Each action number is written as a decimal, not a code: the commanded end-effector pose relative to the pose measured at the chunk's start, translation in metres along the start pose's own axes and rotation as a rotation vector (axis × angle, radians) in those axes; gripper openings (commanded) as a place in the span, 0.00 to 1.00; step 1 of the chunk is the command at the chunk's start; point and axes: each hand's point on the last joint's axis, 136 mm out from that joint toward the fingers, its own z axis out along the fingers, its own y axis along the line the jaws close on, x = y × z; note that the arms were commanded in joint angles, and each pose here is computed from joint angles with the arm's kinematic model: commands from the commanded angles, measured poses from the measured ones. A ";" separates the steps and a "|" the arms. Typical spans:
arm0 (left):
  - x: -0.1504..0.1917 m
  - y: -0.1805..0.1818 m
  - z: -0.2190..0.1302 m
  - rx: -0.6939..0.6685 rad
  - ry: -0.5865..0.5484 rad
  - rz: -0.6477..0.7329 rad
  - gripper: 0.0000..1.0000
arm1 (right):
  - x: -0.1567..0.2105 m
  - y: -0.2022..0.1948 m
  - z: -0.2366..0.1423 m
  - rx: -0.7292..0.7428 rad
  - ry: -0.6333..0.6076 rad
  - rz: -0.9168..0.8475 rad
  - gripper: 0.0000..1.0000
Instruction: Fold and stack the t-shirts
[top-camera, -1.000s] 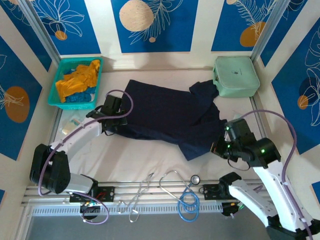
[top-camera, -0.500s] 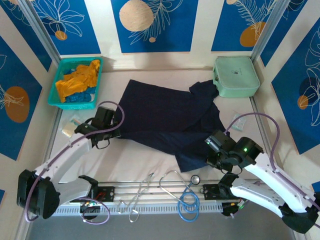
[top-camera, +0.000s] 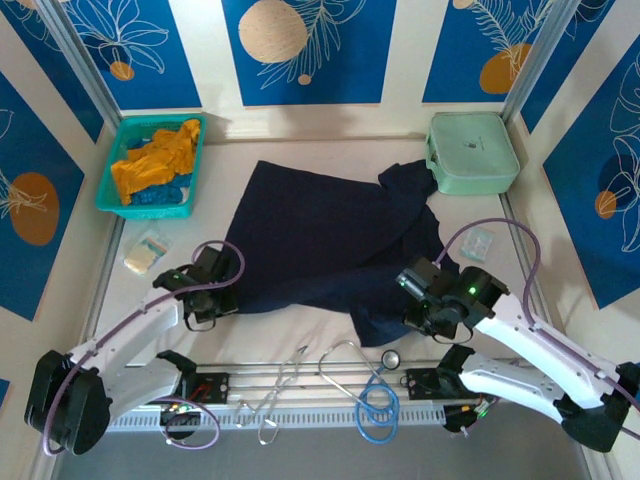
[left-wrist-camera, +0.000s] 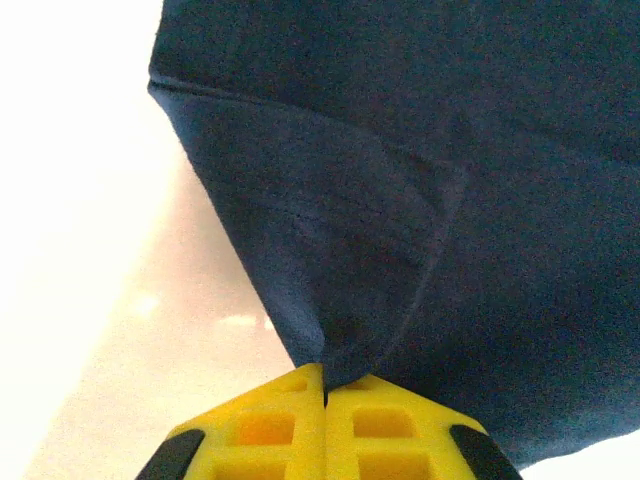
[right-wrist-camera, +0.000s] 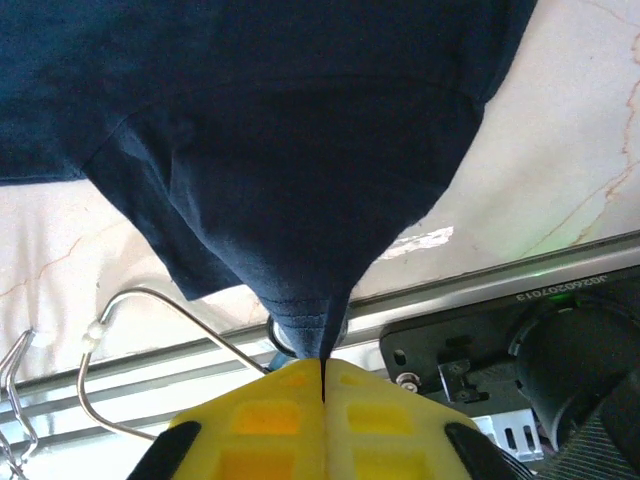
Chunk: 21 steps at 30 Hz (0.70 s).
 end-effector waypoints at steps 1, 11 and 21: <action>0.022 0.015 -0.009 -0.045 0.060 -0.058 0.20 | -0.003 0.007 0.006 -0.014 0.013 -0.012 0.35; -0.061 -0.022 -0.078 -0.065 -0.161 0.063 0.69 | -0.086 0.028 -0.025 -0.132 -0.133 -0.015 0.83; -0.247 -0.152 -0.024 0.001 -0.300 0.214 0.37 | -0.263 0.047 0.029 -0.207 -0.162 0.092 0.23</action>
